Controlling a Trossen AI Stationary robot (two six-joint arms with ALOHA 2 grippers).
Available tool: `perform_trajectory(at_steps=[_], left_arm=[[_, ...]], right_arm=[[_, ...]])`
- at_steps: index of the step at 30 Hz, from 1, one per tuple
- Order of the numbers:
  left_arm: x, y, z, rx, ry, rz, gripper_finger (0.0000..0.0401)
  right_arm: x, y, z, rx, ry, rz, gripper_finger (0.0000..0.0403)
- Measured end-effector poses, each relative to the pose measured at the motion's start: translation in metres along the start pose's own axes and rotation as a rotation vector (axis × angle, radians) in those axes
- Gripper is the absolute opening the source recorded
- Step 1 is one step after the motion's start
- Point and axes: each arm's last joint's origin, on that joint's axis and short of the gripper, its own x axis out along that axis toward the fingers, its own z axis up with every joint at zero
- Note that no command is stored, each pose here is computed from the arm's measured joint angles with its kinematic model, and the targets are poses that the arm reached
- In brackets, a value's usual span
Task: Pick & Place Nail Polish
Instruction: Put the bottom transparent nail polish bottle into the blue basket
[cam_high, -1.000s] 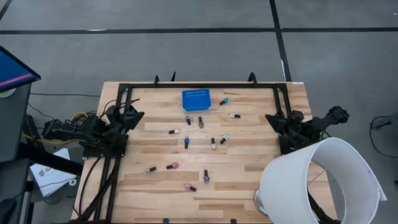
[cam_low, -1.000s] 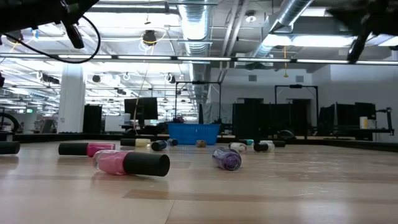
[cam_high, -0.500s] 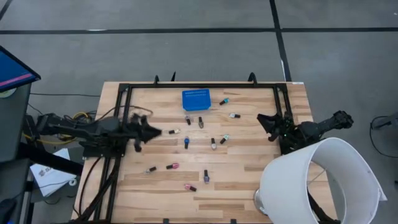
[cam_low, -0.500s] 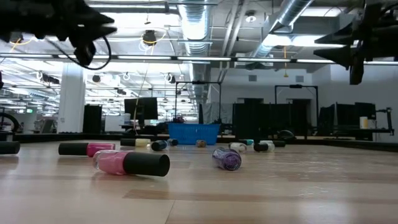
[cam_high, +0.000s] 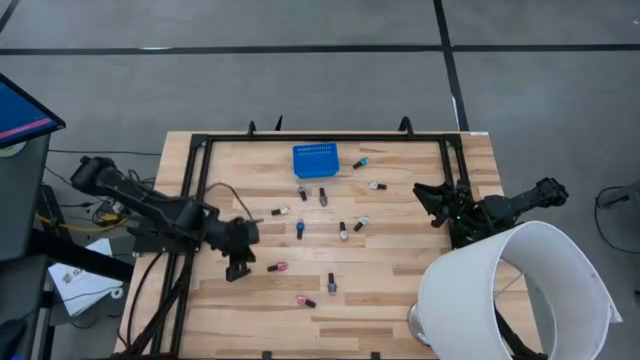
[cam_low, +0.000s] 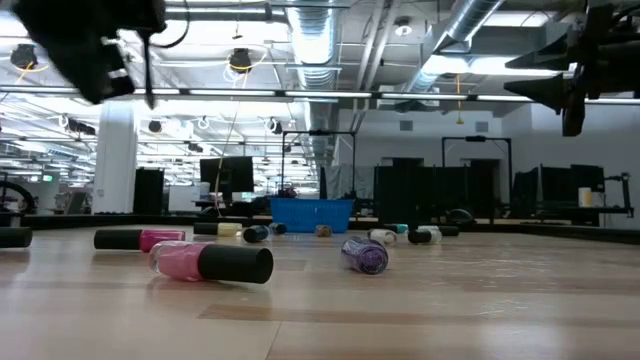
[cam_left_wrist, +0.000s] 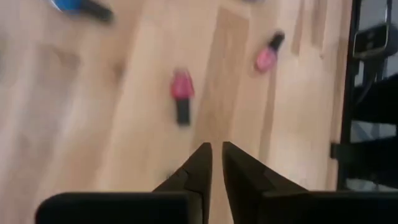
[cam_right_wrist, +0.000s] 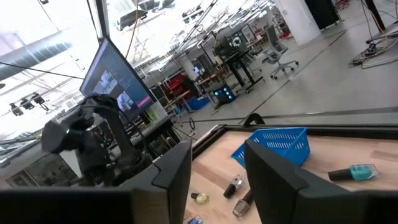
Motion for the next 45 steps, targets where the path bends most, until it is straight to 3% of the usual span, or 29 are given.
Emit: perform_trajectory(at_steps=[5,11,16,21,45], left_arm=[[0.008,-0.01,-0.01,-0.069,0.057,-0.003,0.0055],[0.008,-0.013,-0.017,-0.057,0.079,0.002,0.0128],[0.025,-0.005,-0.039,-0.103,0.162,0.073,0.0197],[0.041,0.002,-0.057,-0.154,0.227,0.141,0.0236],[0.082,-0.006,-0.068,-0.075,0.167,0.29,0.0237]], right_arm=[[0.0,0.0,0.0,0.0,0.0,0.0,0.0147],[0.0,0.0,0.0,0.0,0.0,0.0,0.0157],[0.0,0.0,0.0,0.0,0.0,0.0,0.0162],[0.0,0.0,0.0,0.001,0.002,0.004,0.016],[0.0,0.0,0.0,0.001,0.002,0.003,0.0145]])
